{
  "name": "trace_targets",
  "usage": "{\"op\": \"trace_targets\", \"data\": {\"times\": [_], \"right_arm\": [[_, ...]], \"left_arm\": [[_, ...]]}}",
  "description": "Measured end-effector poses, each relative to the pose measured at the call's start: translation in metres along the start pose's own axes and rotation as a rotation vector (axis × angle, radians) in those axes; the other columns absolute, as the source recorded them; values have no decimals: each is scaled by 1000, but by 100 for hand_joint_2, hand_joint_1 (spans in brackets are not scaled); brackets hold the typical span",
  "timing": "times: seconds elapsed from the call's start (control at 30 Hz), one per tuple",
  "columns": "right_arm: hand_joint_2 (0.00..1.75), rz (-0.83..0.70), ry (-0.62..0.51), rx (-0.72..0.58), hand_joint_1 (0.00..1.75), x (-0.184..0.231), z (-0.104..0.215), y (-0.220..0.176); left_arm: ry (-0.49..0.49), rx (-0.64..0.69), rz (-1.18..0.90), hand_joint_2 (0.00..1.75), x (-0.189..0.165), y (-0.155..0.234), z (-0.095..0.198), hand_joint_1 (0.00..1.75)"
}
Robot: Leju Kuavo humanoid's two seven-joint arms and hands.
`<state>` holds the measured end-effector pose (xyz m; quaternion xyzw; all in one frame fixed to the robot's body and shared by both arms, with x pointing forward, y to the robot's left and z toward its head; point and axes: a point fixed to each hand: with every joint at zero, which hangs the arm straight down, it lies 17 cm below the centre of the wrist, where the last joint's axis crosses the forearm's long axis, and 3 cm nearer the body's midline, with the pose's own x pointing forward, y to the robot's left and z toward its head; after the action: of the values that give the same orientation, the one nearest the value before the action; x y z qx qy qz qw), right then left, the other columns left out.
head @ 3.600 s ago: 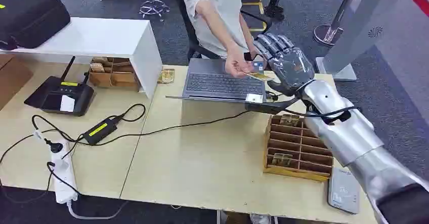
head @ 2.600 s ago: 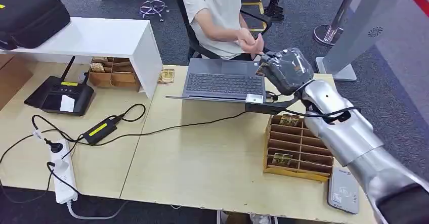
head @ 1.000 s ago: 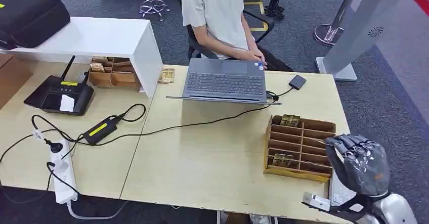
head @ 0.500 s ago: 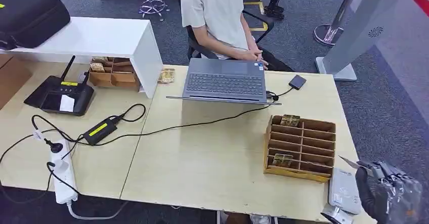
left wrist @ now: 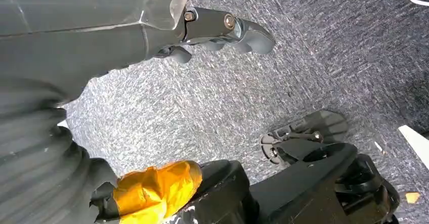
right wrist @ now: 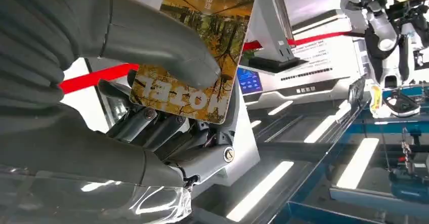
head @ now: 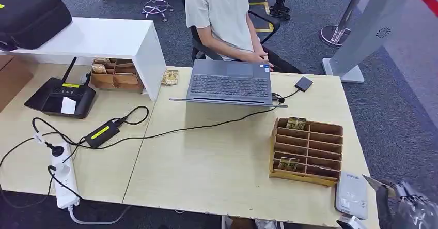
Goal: Pass the card to the sensor for recognition and then transmit it.
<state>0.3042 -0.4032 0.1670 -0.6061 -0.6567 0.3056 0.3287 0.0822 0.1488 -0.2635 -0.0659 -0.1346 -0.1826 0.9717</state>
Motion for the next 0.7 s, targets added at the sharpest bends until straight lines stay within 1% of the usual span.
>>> {"op": "trace_targets", "data": {"times": [0.33, 0.7], "right_arm": [[175, 10, 35, 24, 175, -7, 9, 7], [175, 61, 75, 74, 175, -12, 22, 17]], "left_arm": [[0, 0, -2, 175, 0, 0, 0, 0], [1, -1, -8, 175, 0, 0, 0, 0]]}}
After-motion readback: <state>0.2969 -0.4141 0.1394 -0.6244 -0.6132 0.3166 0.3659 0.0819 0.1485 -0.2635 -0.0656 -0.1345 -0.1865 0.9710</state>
